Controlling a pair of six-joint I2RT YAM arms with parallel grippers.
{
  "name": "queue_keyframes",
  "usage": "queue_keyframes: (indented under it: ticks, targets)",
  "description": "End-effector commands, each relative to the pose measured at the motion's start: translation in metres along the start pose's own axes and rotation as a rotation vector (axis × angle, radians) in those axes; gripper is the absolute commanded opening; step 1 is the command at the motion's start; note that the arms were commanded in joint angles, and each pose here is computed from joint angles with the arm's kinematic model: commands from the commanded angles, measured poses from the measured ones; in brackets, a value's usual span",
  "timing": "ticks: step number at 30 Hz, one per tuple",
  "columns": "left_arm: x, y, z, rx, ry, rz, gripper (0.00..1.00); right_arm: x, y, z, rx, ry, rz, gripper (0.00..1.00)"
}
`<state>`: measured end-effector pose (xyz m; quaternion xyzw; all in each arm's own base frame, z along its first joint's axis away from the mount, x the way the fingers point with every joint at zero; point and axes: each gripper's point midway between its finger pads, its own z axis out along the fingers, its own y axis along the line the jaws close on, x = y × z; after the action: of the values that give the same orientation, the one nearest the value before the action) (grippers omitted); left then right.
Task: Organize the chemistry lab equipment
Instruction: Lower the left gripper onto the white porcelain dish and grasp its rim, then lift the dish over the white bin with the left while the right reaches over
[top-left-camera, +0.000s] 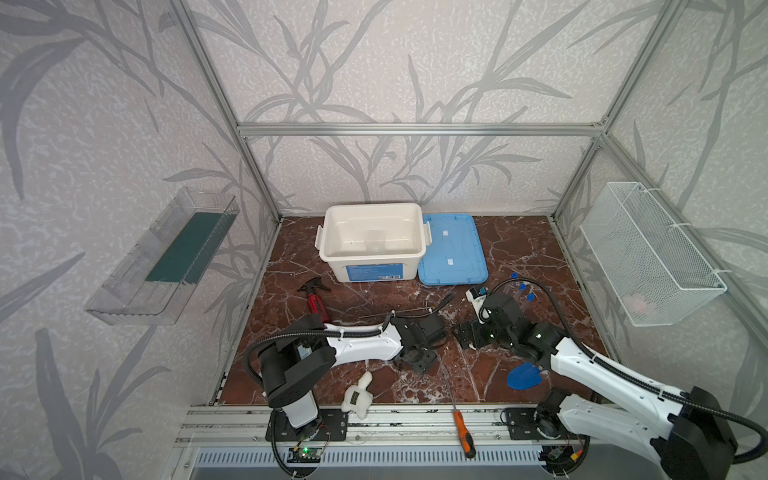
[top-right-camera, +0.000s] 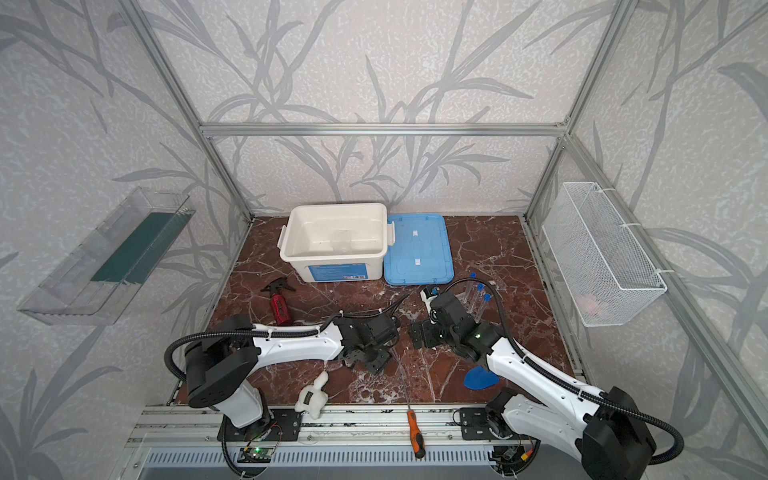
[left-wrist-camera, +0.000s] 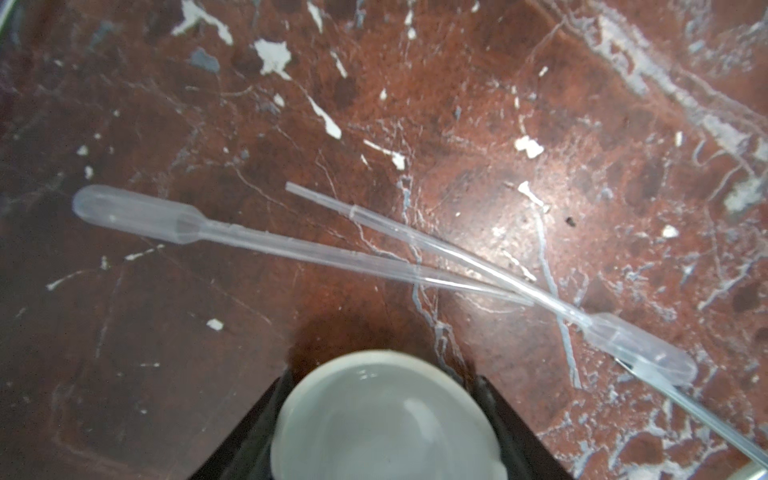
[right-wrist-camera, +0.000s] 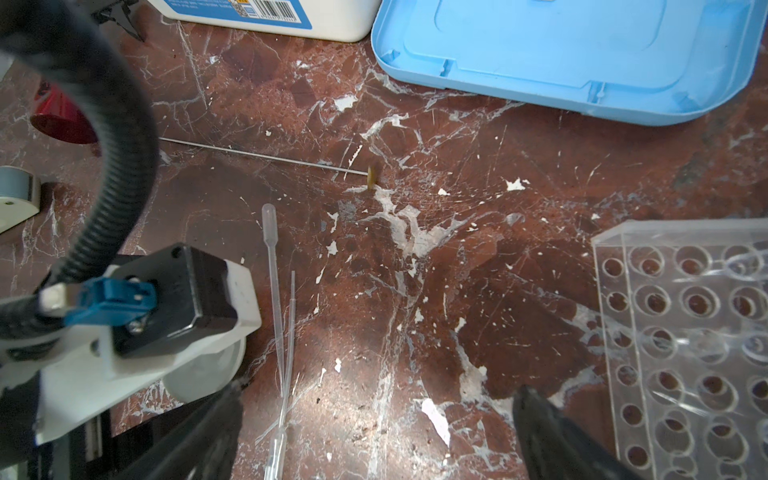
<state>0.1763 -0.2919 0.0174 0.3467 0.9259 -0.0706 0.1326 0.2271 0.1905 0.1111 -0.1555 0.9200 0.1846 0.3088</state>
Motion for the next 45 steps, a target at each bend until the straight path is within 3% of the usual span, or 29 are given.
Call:
queue_keyframes:
  ticks: [1,10,16,19,24,27,32,41,45]
  targets:
    - [0.003,0.003,-0.007,0.022,0.010,-0.058,0.57,-0.019,0.006,-0.004,-0.016,-0.055,-0.016,0.99]
    - [-0.009,0.020,-0.033,0.033,-0.038,-0.157,0.52,-0.020,0.007,-0.005,-0.024,-0.068,-0.010,0.99]
    - [-0.009,0.038,-0.045,-0.038,-0.041,-0.197,0.51,-0.022,0.010,-0.004,-0.037,-0.077,-0.005,0.99]
    - [-0.018,0.050,-0.070,-0.082,-0.066,-0.215,0.50,-0.034,0.022,-0.007,-0.096,-0.109,-0.041,0.99]
    - [-0.051,0.085,-0.137,-0.128,-0.161,-0.274,0.50,-0.077,0.055,-0.026,-0.229,-0.234,-0.113,0.99]
    - [-0.074,0.116,-0.175,-0.187,-0.264,-0.305,0.50,-0.105,0.064,-0.035,-0.238,-0.304,-0.129,0.99]
    - [-0.106,0.166,-0.224,-0.255,-0.336,-0.380,0.50,-0.150,0.080,-0.035,-0.244,-0.343,-0.122,0.99]
    - [-0.153,0.250,-0.234,-0.276,-0.355,-0.540,0.50,-0.228,0.114,-0.032,-0.304,-0.403,-0.096,0.99]
    - [-0.164,0.268,-0.230,-0.306,-0.318,-0.551,0.50,-0.249,0.119,-0.023,-0.314,-0.406,-0.075,0.99]
